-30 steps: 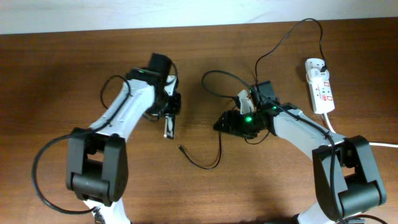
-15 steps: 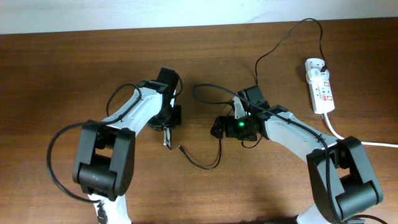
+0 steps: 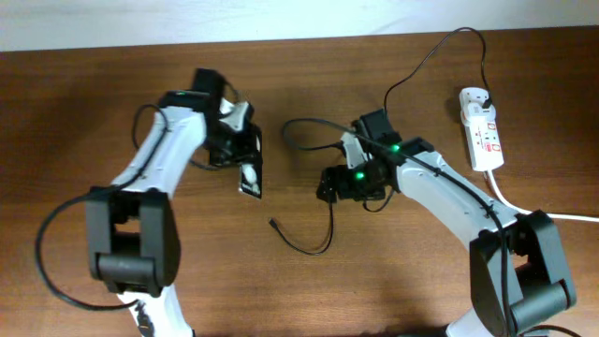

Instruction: Plug charger to phone and switch on socket

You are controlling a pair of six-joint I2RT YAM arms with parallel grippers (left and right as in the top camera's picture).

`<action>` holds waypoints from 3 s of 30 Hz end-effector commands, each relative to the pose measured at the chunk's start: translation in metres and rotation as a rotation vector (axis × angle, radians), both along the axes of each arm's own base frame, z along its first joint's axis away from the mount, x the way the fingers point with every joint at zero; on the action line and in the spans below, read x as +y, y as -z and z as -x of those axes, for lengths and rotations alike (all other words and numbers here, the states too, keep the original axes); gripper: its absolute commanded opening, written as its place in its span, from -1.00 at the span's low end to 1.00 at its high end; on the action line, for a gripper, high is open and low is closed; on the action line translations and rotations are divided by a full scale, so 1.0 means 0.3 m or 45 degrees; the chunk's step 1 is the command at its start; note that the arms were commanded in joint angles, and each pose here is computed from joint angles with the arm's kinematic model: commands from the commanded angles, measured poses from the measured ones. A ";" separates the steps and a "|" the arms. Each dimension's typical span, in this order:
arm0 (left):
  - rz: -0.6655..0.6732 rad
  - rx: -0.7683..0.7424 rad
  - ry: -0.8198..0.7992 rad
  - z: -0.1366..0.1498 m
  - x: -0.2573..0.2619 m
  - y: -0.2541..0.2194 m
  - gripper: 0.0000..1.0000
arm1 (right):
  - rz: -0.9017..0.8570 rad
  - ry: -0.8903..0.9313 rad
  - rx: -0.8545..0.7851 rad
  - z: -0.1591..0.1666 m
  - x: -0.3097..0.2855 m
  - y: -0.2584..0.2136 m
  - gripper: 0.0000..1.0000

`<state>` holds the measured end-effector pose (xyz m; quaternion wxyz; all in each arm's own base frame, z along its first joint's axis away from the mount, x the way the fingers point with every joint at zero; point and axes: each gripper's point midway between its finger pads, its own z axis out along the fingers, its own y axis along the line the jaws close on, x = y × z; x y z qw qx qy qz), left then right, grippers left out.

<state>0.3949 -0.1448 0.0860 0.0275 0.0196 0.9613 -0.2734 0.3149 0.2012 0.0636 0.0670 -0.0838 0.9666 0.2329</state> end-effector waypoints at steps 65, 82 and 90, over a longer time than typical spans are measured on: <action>0.519 -0.231 -0.099 -0.045 0.124 -0.015 -1.00 | 0.330 -0.639 -0.334 0.202 0.391 0.227 -0.61; 0.603 -0.245 -0.077 -0.039 0.112 -0.047 -1.00 | 0.250 -0.633 -0.370 0.200 0.413 0.136 -0.92; 0.997 -0.268 -0.183 0.035 0.208 -0.080 -1.00 | -0.338 -0.526 -0.201 0.229 0.448 -0.174 -0.92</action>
